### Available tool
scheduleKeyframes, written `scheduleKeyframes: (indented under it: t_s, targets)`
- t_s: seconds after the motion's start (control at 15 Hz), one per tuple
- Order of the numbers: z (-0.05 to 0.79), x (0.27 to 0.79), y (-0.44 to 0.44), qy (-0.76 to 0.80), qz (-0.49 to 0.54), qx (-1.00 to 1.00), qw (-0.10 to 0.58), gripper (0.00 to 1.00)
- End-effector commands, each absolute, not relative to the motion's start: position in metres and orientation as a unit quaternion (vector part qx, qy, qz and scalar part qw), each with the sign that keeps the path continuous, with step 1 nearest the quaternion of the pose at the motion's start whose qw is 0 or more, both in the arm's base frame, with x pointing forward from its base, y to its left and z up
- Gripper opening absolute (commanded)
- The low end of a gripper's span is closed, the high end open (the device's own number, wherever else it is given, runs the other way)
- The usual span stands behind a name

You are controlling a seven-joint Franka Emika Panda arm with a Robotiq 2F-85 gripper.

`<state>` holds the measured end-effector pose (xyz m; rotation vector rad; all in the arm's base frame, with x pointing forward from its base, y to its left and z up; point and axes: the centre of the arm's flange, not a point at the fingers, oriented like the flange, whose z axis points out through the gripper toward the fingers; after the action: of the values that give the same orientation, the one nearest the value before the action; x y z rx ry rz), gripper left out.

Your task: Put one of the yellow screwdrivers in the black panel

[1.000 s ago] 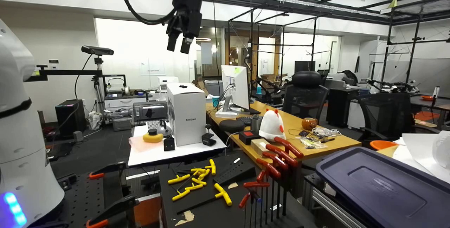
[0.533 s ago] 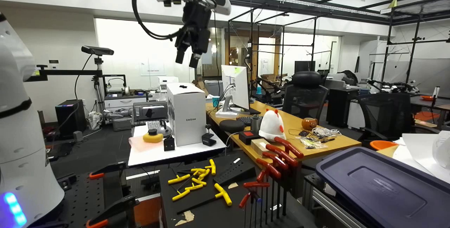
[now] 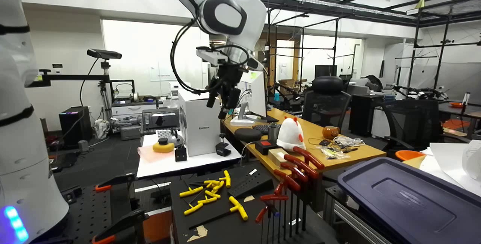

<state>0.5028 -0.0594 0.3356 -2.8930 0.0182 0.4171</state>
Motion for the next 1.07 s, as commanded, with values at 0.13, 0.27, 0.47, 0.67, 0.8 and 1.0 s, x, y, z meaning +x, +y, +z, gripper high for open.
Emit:
scheduleKeyframes:
  t_s: [0.13, 0.27, 0.47, 0.67, 0.8, 1.0]
  targets:
    - [0.26, 0.538, -0.047, 0.037, 0.129, -0.983, 0.125, 1.0]
    - [0.236, 0.542, -0.042, 0.037, 0.115, -0.986, 0.116, 1.0]
    - [0.195, 0.544, -0.037, 0.037, 0.099, -0.99, 0.094, 1.0]
    - [0.158, 0.546, -0.033, 0.043, 0.094, -0.991, 0.084, 1.0]
    - [0.135, 0.546, -0.028, 0.041, 0.097, -0.991, 0.08, 1.0]
    - [0.102, 0.543, -0.019, 0.043, 0.089, -0.992, 0.076, 1.0]
